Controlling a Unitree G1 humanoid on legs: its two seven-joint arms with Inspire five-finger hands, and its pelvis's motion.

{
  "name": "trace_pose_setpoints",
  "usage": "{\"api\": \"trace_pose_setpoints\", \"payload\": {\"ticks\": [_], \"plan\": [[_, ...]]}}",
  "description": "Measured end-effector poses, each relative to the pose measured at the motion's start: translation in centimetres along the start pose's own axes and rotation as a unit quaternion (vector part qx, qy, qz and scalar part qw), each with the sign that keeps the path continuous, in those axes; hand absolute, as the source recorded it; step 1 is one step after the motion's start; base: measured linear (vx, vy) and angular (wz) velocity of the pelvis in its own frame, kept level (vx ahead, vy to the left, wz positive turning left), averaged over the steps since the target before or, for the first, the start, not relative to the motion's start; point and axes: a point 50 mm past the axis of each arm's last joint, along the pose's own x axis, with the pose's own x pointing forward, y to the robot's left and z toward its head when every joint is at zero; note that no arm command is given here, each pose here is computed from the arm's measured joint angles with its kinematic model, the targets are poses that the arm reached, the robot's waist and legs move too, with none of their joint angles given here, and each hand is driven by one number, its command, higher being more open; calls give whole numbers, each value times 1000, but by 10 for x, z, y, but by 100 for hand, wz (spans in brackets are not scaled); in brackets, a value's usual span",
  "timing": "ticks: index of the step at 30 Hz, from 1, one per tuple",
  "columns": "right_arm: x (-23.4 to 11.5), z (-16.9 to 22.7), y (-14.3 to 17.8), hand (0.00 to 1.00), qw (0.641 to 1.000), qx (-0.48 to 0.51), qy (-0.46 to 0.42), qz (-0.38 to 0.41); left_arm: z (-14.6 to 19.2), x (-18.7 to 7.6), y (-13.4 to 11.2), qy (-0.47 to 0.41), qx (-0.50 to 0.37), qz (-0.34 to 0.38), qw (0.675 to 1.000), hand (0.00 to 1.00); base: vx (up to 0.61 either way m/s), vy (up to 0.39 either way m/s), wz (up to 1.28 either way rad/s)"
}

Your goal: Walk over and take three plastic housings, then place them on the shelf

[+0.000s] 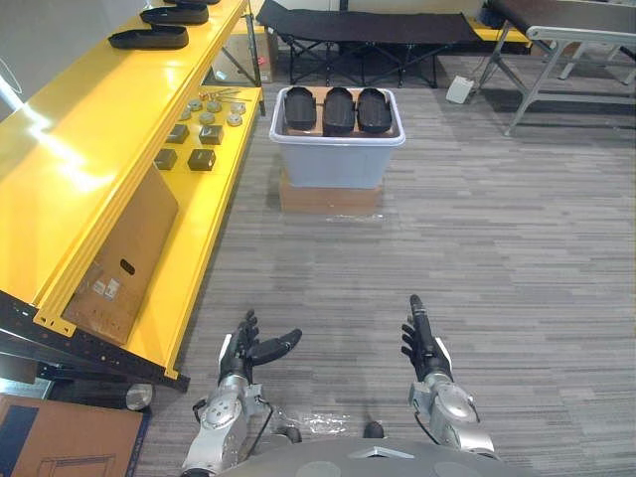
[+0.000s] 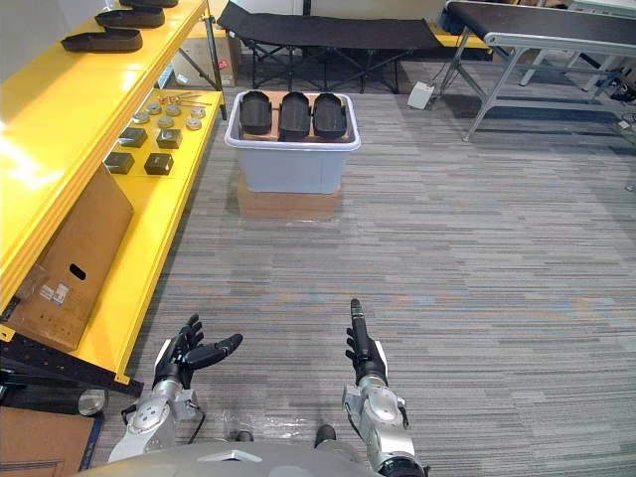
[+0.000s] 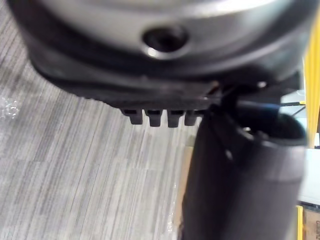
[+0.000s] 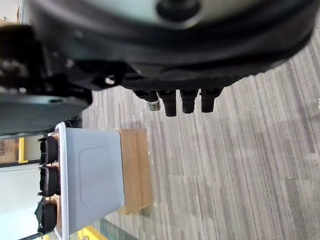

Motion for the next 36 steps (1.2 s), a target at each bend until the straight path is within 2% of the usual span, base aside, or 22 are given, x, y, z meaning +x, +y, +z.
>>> {"api": "trace_pose_setpoints", "payload": {"ticks": [9, 14, 20, 26, 29, 36], "plan": [[1, -3, -8, 0, 1000, 12, 10, -25, 1, 0, -4, 3, -10, -22, 1000, 100, -60, 19, -3], [-5, -18, -5, 0, 999, 18, 39, -22, -1, -1, 0, 12, -12, -23, 1000, 100, 37, 16, 3], [-22, -52, -21, 0, 995, 20, 92, -34, -7, -5, 5, 21, -11, -34, 999, 100, 205, -159, 39], [-17, -38, -54, 0, 996, -15, 75, -52, -30, -18, -13, 63, -51, -52, 995, 100, 409, -231, 29], [-18, -39, -54, 0, 996, -16, 75, -52, -28, -17, -19, 59, -62, -57, 995, 100, 339, -132, 14], [8, 3, -35, 0, 998, -56, 16, -24, -21, -13, -19, 45, -85, -34, 995, 100, 346, 43, -57]]}}
